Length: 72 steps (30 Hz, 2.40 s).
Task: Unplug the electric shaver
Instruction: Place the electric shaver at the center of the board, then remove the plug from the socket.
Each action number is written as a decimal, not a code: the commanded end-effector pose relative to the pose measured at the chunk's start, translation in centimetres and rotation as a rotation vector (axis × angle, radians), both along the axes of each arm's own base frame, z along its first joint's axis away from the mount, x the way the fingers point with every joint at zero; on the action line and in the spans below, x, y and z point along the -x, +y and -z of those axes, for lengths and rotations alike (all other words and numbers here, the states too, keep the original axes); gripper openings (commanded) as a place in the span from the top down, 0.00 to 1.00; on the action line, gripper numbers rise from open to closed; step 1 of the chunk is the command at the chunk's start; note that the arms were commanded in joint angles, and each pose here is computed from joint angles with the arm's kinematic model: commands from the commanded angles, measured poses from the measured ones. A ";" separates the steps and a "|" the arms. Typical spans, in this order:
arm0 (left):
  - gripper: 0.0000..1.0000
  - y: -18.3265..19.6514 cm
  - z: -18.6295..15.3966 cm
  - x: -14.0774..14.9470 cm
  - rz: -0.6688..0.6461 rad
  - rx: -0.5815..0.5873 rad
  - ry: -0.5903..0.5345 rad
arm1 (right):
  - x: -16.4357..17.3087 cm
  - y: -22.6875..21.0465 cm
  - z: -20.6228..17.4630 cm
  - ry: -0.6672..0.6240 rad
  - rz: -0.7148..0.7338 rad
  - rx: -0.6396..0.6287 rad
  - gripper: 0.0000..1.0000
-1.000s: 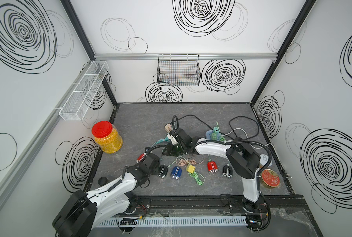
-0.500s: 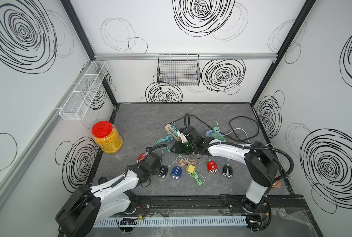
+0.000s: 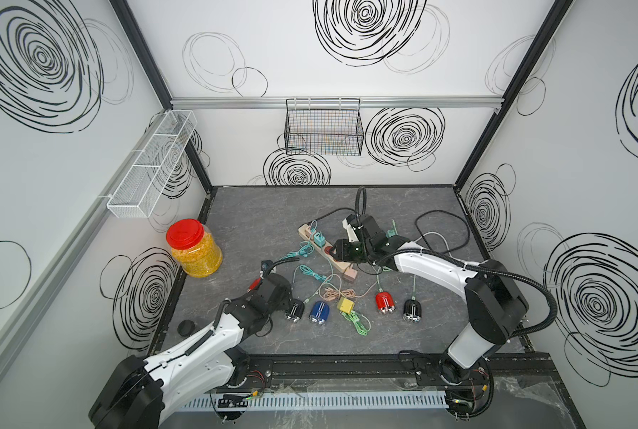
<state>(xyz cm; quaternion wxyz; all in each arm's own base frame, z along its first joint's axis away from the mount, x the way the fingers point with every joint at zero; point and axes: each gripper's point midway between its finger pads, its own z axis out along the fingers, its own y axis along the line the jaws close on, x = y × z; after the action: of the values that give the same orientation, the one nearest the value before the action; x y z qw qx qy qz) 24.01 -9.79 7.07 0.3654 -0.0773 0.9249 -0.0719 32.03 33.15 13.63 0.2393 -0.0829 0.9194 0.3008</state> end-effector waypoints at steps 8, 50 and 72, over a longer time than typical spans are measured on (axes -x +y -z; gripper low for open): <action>0.44 -1.2 -6.4 -8.1 -0.070 0.105 -0.132 | -3.9 -2.5 -0.7 -0.159 0.064 0.244 0.54; 1.00 -5.7 0.1 -28.4 -0.056 0.533 0.119 | -7.5 5.1 3.5 -0.368 -0.197 0.393 0.35; 1.00 -6.8 3.1 -27.1 -0.065 0.593 0.170 | -8.1 5.7 5.8 -0.378 -0.276 0.362 0.52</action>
<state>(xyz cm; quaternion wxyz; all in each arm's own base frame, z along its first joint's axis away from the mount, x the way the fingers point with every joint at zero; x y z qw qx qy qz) 51.26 -16.11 4.67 0.2533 -0.2146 0.8908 -0.3103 39.92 38.58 8.92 0.3492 -0.2907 0.8799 0.1387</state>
